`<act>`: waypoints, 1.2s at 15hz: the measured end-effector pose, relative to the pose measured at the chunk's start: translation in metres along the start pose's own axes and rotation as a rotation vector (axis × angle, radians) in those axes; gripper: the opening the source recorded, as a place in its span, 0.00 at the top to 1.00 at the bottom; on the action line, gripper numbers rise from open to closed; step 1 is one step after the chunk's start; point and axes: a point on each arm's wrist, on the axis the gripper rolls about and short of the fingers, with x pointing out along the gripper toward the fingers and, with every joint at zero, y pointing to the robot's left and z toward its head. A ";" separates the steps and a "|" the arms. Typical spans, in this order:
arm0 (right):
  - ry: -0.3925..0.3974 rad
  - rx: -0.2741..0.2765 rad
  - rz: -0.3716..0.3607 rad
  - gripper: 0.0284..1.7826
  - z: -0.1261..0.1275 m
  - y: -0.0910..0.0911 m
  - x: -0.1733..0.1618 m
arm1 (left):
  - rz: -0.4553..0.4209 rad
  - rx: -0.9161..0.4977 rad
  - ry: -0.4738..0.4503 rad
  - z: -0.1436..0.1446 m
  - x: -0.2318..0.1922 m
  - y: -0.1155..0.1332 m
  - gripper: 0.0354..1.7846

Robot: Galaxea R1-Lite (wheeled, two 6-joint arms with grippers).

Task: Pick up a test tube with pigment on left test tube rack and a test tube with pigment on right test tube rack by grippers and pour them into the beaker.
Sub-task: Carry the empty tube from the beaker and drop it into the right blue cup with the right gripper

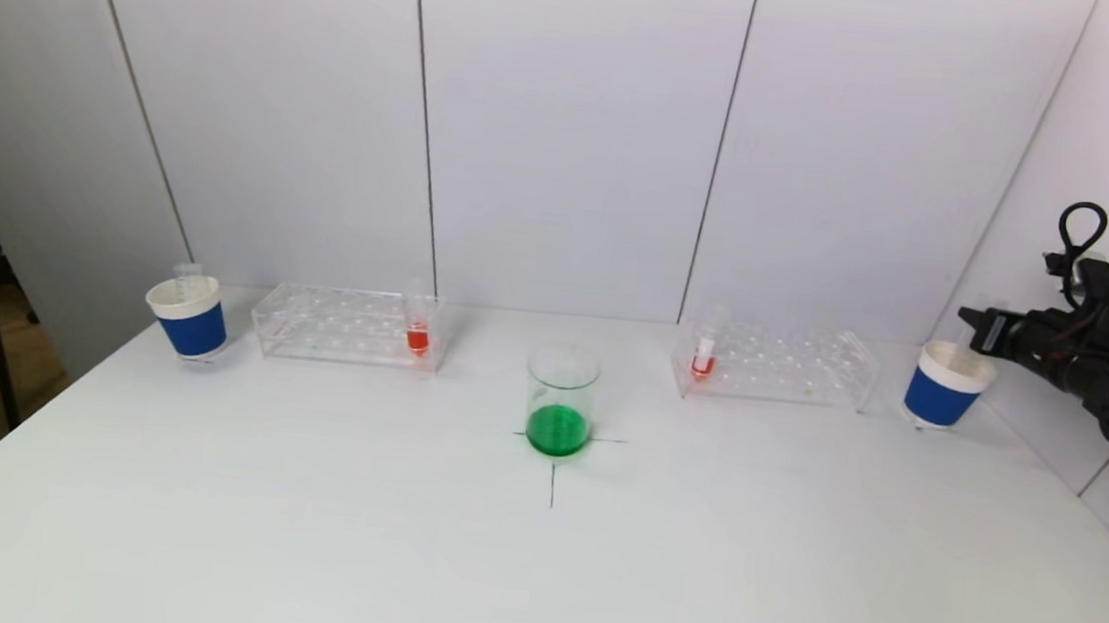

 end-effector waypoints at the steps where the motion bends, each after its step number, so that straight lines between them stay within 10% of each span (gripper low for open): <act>1: 0.003 0.000 0.001 0.74 -0.003 0.001 0.000 | 0.001 0.000 -0.001 0.000 0.000 0.000 0.01; 18: 0.025 0.005 0.006 0.74 -0.015 0.004 -0.005 | 0.000 0.000 0.000 0.000 0.000 0.000 0.01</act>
